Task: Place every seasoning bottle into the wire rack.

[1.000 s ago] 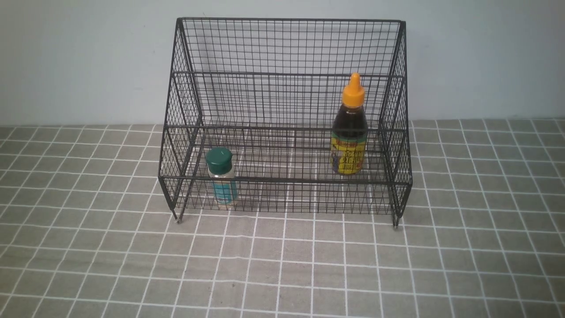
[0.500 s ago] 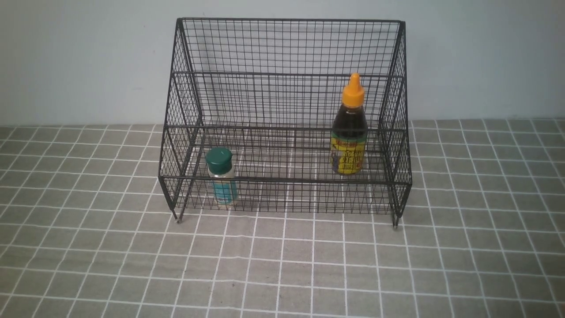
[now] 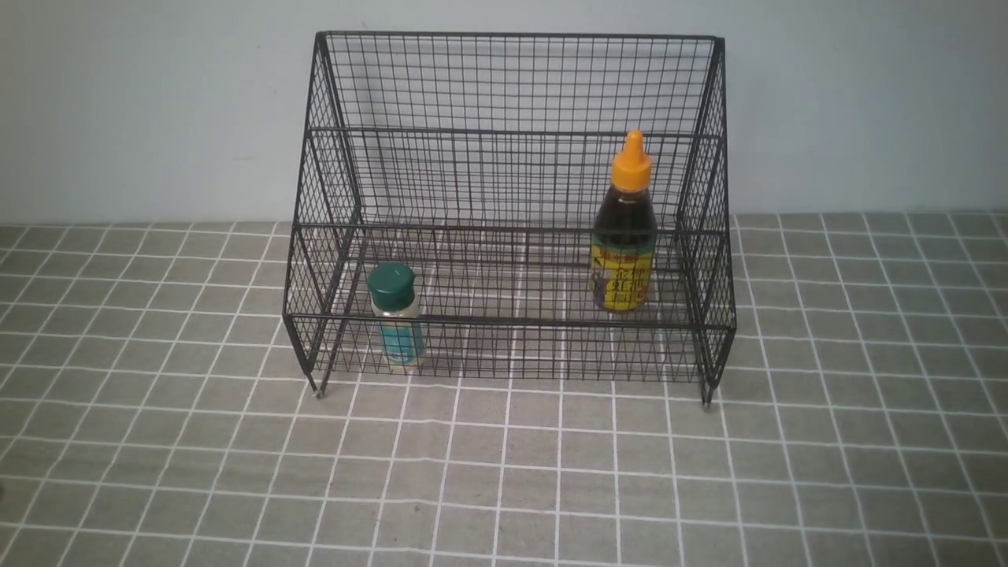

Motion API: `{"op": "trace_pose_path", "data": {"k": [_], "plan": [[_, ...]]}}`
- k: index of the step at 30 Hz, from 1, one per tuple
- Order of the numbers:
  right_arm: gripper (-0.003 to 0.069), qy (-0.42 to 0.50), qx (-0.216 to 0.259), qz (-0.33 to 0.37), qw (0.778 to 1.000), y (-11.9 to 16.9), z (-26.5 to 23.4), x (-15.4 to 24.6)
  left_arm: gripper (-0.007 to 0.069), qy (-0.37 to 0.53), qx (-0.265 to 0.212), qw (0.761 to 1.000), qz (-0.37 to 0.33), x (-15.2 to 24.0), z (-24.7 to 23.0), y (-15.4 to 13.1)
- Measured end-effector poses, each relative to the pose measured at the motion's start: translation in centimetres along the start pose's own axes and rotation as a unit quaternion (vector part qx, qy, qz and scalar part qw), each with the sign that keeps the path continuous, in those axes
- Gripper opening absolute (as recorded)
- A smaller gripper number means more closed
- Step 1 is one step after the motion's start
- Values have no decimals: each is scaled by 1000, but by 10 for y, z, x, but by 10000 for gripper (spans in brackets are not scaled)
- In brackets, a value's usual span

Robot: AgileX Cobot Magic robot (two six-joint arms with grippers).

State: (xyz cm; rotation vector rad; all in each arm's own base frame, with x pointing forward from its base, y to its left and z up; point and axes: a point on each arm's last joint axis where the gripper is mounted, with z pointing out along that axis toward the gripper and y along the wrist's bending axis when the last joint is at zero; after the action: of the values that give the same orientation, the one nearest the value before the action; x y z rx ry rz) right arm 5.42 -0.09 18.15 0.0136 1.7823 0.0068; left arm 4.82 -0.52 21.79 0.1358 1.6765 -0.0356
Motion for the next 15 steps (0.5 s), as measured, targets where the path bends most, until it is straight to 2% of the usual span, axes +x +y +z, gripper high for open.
{"op": "trace_pose_path", "data": {"k": [6,15], "plan": [[-14,0,0,0,1000,0,0,0,-7,62,-36,997,-5,40,10,2],[-14,0,0,0,1000,0,0,0,-7,90,-39,995,-8,45,9,2]]}}
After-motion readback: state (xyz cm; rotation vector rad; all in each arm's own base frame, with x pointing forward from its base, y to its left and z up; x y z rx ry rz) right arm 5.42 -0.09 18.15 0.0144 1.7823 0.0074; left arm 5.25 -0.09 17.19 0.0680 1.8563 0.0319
